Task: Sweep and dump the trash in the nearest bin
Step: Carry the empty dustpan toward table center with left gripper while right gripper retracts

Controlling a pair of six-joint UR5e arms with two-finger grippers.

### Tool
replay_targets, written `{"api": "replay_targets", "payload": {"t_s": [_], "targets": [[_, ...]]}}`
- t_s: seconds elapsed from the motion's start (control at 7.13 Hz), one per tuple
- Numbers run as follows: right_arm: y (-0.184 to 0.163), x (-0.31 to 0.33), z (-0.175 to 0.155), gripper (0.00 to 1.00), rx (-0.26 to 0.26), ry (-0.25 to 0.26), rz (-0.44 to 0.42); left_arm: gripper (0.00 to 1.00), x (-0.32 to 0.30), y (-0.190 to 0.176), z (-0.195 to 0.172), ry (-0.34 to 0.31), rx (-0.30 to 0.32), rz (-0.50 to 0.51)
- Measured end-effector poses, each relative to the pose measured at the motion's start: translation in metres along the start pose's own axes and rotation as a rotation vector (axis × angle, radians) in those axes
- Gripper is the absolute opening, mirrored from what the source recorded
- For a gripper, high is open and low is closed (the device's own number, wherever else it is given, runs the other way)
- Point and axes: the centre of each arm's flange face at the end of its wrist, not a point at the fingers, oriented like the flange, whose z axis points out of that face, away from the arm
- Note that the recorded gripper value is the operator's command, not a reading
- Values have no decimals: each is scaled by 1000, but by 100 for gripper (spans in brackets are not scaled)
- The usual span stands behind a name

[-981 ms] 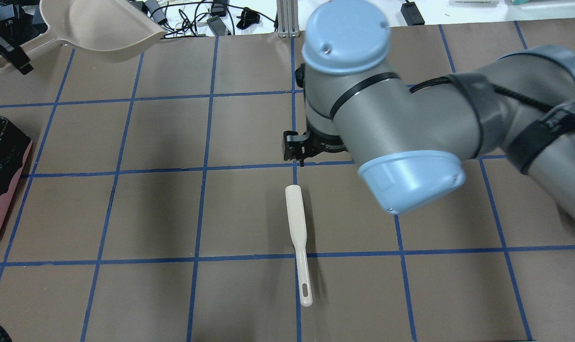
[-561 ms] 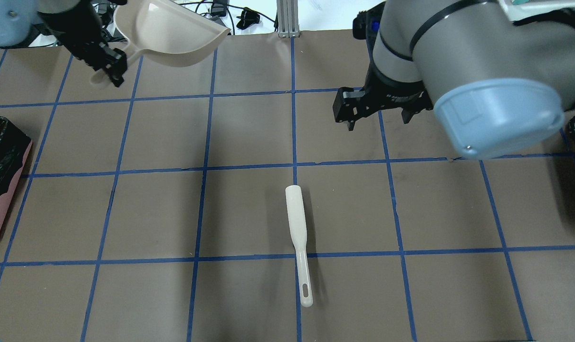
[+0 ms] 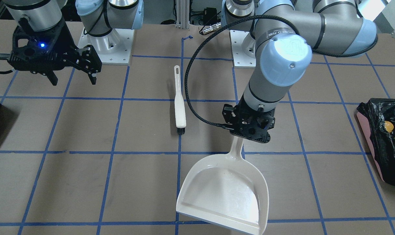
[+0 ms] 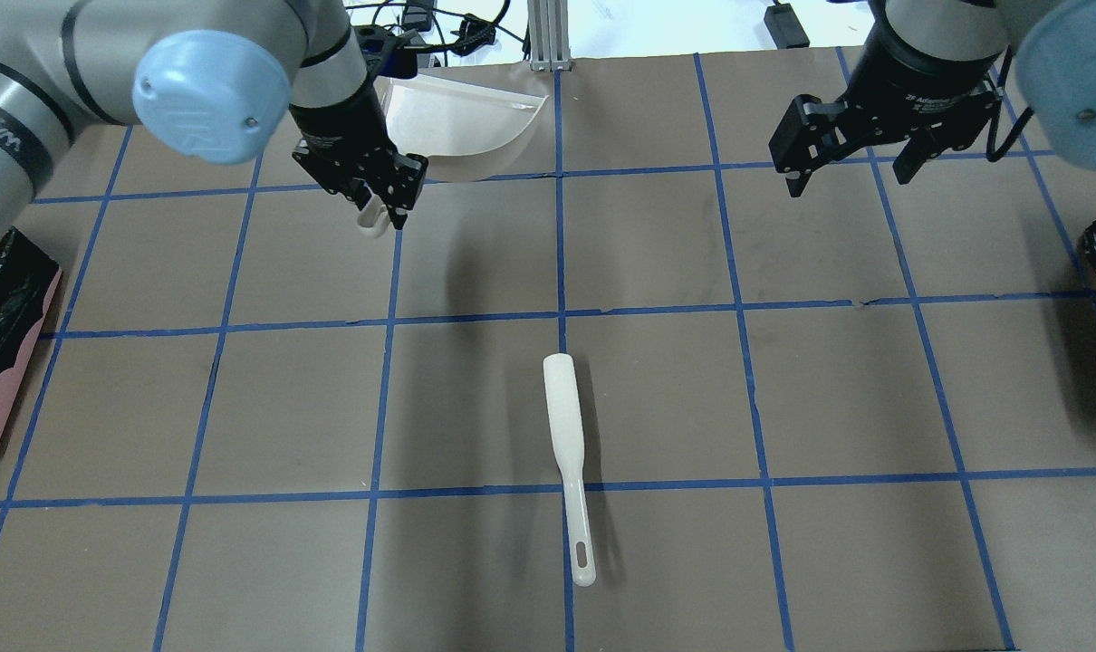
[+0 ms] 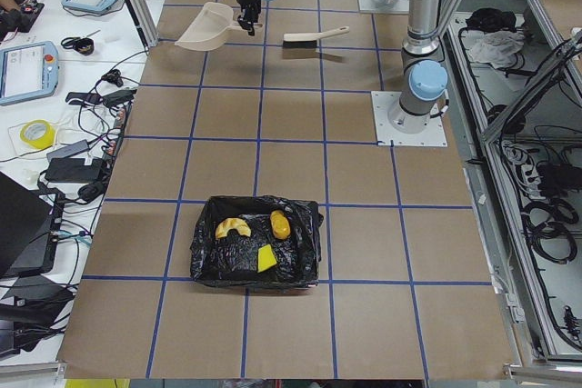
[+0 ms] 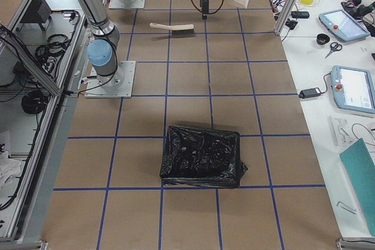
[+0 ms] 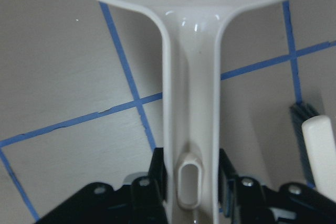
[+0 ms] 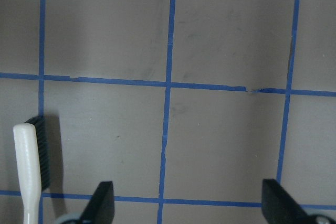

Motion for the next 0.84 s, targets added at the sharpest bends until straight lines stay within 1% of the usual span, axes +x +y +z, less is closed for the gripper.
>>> {"api": "replay_targets", "payload": {"t_s": [0.14, 0.28, 0.42, 0.7, 0.84], "targets": [[-1, 2, 0, 100, -2, -35, 11, 0, 25, -7, 16, 15, -2, -16], [0, 0, -4, 100, 5, -47, 20, 0, 47, -12, 32, 42, -9, -26], [4, -5, -8, 100, 4, -46, 33, 0, 68, -17, 49, 61, -10, -43], [11, -14, -4, 100, -16, -1, 34, 0, 101, -22, 92, 71, -8, -77], [13, -27, 0, 100, -23, 12, 0, 0, 111, -23, 107, 71, -11, -111]]}}
